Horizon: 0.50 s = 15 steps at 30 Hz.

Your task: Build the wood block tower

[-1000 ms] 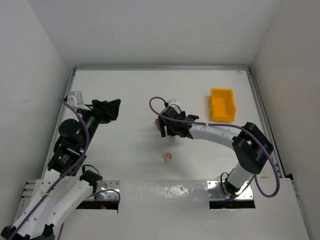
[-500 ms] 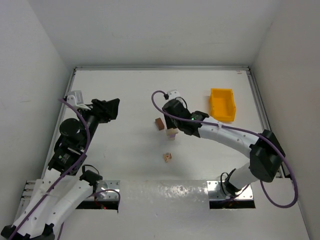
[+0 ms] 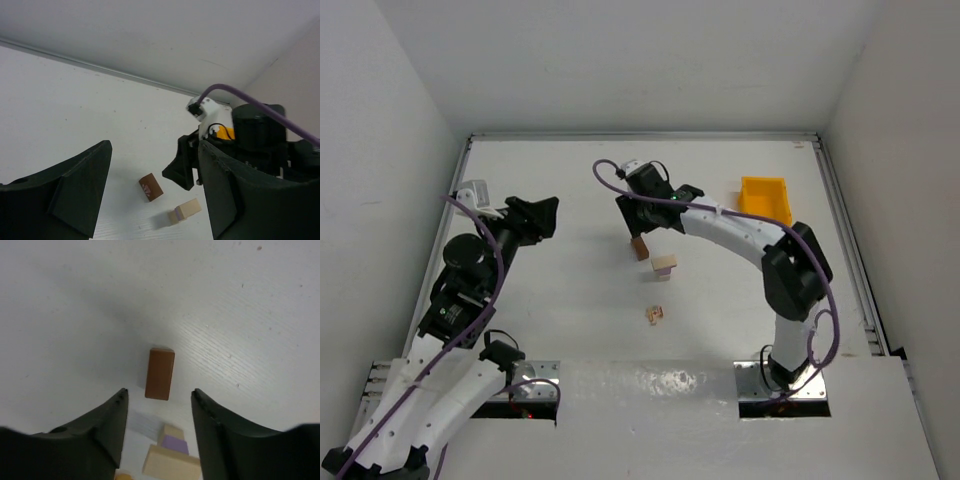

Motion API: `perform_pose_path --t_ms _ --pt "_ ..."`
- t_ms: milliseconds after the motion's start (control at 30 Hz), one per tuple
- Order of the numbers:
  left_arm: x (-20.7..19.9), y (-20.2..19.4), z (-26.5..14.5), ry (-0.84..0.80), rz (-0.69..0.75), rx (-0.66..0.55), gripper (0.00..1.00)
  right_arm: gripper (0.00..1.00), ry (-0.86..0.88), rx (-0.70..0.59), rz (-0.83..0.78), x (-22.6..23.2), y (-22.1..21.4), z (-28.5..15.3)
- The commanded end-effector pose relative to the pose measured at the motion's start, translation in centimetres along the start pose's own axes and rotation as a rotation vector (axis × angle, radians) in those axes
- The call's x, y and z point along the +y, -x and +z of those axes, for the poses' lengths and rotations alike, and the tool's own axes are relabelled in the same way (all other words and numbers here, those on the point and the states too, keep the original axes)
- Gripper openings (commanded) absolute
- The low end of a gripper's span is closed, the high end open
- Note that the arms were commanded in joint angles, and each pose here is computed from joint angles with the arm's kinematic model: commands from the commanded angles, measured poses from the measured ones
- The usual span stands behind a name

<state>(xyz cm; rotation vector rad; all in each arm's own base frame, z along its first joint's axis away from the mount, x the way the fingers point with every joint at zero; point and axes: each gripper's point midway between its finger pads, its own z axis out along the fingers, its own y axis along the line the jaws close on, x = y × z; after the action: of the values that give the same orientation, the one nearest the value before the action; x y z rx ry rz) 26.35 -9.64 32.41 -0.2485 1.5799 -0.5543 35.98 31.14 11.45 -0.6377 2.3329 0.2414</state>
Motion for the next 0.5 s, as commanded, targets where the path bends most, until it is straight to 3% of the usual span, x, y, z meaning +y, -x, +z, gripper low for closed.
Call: perform_pose_path --t_ms 0,167,467 --pt "-0.5 2.1 -0.3 0.000 0.011 -0.056 0.67 0.56 0.071 0.083 -0.005 0.0 -0.9 2.4" --pt "0.1 1.7 0.2 0.023 0.017 -0.045 0.67 0.60 0.080 0.128 -0.015 0.2 -1.5 4.8" --pt "0.8 1.1 0.9 0.050 0.023 -0.025 0.67 0.58 0.064 0.193 -0.010 -0.2 -2.9 7.9"
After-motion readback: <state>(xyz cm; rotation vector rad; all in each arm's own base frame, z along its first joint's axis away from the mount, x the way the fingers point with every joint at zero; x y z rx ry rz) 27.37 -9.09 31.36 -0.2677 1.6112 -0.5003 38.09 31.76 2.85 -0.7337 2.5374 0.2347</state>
